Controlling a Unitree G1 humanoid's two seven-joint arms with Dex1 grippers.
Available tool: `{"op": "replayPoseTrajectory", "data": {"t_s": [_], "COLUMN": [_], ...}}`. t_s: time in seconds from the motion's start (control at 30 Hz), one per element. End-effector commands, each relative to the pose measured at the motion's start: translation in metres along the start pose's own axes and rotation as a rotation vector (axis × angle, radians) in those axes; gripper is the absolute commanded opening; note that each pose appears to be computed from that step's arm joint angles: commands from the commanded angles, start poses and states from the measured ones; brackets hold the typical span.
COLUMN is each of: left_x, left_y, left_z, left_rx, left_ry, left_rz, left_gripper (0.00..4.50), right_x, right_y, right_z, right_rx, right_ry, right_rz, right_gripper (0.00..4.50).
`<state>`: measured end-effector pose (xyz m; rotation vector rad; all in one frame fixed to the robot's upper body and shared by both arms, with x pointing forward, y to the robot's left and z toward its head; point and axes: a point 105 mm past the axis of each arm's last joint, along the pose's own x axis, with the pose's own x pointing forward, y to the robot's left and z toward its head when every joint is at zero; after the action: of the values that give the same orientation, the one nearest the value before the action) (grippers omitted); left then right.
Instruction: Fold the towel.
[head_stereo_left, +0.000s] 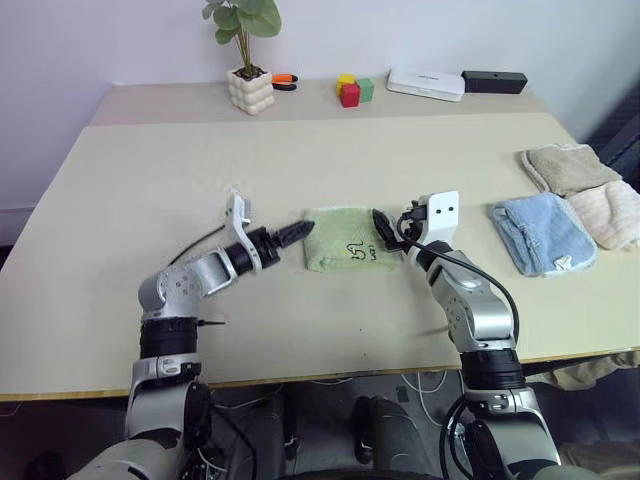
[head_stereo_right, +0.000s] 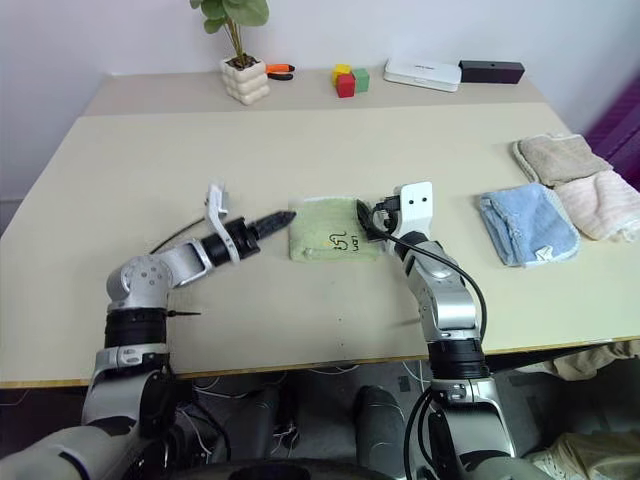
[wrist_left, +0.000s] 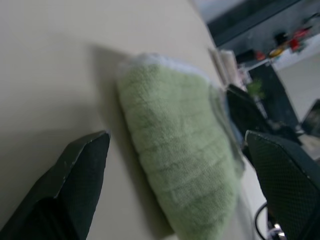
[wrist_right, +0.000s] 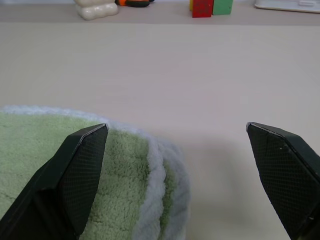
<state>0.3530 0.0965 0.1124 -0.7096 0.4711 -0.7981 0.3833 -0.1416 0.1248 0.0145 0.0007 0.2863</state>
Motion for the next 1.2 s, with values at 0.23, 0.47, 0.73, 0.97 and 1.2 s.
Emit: {"op": "replayPoseTrajectory", "data": {"t_s": [0.23, 0.47, 0.73, 0.97, 1.2], "left_x": [0.023, 0.050, 0.059, 0.063, 0.048], "left_y": [-0.021, -0.022, -0.024, -0.021, -0.006], "left_z": [-0.028, -0.031, -0.040, -0.040, -0.005], "left_rx": [-0.166, -0.388, -0.400, -0.408, -0.240], "left_ry": [0.106, 0.067, 0.106, 0.092, -0.042], "left_rz": [-0.075, -0.083, -0.064, -0.048, 0.028], "left_gripper": [4.44, 3.93, 0.05, 0.05, 0.05], "right_x": [0.003, 0.003, -0.023, -0.042, -0.091], "right_y": [0.004, 0.007, -0.012, -0.024, -0.004], "right_z": [0.017, 0.016, 0.070, 0.093, 0.065], "right_rx": [-0.030, -0.033, 0.038, -0.042, -0.259], "right_ry": [-0.058, -0.057, -0.223, -0.247, -0.085], "right_rz": [0.009, 0.011, 0.191, 0.275, 0.577], "right_gripper": [4.50, 4.50, 4.50, 4.50, 4.50]}}
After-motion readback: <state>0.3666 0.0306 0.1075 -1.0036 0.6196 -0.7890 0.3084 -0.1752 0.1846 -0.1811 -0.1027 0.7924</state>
